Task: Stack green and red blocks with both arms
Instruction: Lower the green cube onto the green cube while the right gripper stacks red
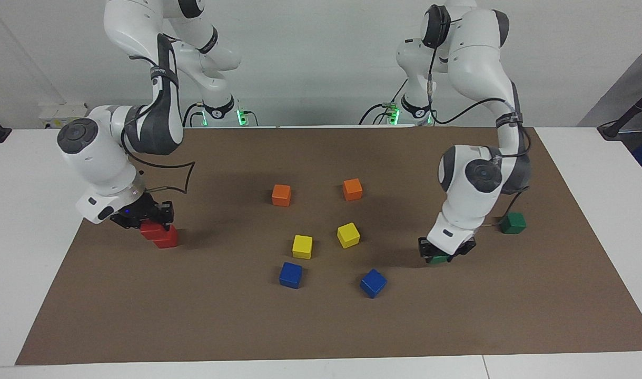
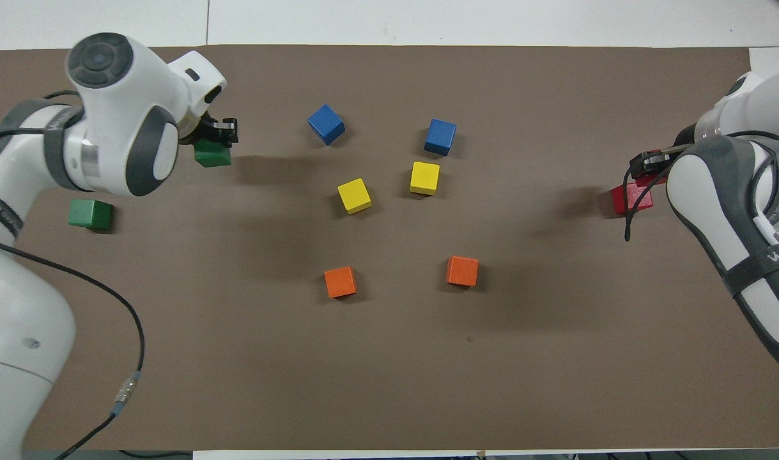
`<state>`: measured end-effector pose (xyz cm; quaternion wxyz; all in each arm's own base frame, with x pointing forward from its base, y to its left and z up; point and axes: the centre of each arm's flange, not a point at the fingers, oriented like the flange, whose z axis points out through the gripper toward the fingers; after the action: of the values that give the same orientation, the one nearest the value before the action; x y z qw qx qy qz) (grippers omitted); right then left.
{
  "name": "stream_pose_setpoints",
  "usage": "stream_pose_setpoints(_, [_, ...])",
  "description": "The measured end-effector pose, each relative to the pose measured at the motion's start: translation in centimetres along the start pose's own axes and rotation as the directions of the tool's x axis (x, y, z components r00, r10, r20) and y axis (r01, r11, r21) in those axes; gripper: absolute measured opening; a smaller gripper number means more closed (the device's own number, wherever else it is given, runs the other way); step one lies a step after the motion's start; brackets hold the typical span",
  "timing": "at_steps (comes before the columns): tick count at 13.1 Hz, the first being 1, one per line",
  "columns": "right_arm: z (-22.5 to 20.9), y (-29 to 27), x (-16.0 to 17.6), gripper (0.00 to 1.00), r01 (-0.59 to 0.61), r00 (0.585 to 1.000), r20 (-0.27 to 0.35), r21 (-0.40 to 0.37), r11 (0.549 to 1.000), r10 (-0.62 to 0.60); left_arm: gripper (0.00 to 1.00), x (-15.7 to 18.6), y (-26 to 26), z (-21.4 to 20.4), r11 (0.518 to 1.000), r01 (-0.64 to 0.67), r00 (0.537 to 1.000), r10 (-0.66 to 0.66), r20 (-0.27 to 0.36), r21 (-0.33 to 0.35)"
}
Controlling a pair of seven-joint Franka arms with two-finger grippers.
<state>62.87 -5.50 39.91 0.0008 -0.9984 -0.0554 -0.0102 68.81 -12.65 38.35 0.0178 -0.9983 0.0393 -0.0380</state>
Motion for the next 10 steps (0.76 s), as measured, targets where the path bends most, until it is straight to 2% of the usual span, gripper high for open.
stream_pose_setpoints(2, [0.8, 0.1, -0.8, 0.55, -0.005, 1.000, 0.006, 0.002, 1.000, 0.005, 0.56, -1.1, -6.0, -3.0, 0.999, -0.052, 0.999, 0.051, 0.012, 0.008])
stream_pose_setpoints(4, [1.2, 0.1, -1.3, 0.55, -0.006, 1.000, -0.002, 0.000, 1.000, 0.006, 0.56, -3.5, -12.4, -4.1, 0.992, -0.125, 0.992, 0.125, 0.028, 0.000])
stream_pose_setpoints(7, [1.9, 0.3, -1.8, 0.55, -0.011, 1.000, -0.029, -0.006, 1.000, 0.011, 0.56, -6.4, -20.0, -3.4, 0.975, -0.219, 0.974, 0.221, 0.042, -0.045])
stream_pose_setpoints(10, [2.5, 0.4, -2.0, 0.55, -0.014, 0.999, -0.039, -0.008, 1.000, 0.013, 0.56, -7.9, -23.3, -1.4, 0.965, -0.259, 0.966, 0.260, 0.004, -0.050])
